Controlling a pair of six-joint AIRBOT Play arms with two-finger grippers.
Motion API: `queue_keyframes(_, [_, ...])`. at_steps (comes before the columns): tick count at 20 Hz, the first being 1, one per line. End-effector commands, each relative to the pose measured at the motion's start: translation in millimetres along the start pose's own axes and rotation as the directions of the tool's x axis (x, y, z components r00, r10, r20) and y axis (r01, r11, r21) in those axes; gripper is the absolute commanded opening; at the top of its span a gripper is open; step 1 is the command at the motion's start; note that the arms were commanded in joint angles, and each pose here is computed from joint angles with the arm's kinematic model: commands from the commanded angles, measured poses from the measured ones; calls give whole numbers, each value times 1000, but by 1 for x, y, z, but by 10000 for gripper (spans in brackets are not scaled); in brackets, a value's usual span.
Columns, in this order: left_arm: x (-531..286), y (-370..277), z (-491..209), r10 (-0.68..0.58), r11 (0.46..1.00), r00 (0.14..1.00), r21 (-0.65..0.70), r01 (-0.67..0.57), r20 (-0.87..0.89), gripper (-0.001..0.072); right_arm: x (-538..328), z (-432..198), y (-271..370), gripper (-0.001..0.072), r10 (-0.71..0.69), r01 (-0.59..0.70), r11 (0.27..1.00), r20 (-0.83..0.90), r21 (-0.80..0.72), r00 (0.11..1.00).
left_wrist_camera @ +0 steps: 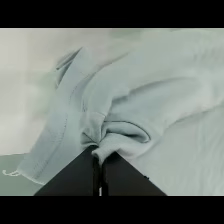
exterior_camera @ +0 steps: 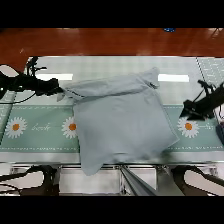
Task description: Fold the shirts.
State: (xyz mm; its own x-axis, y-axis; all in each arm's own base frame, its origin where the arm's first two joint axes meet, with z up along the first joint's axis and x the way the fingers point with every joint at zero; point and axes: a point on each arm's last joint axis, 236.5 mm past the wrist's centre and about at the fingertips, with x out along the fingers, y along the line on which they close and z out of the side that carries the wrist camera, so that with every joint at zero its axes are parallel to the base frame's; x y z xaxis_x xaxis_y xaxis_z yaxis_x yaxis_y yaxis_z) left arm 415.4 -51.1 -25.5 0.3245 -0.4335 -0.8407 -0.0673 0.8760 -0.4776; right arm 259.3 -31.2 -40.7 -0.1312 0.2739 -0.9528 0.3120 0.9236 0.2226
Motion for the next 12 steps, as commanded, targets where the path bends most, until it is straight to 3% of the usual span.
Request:
queue_keyframes(1, [4,-9,-6,-8,1000,1000,19,9,-24,18,38,-73,-23,395,22,-12,996,-102,94,995])
queue_keyframes(5, [7,-15,-9,-12,999,999,34,13,-33,18,71,-108,-16,394,102,-75,986,-181,146,978])
queue_keyframes(12, [7,-16,-9,-13,999,999,35,14,-33,18,88,-66,20,394,264,-264,941,29,212,964])
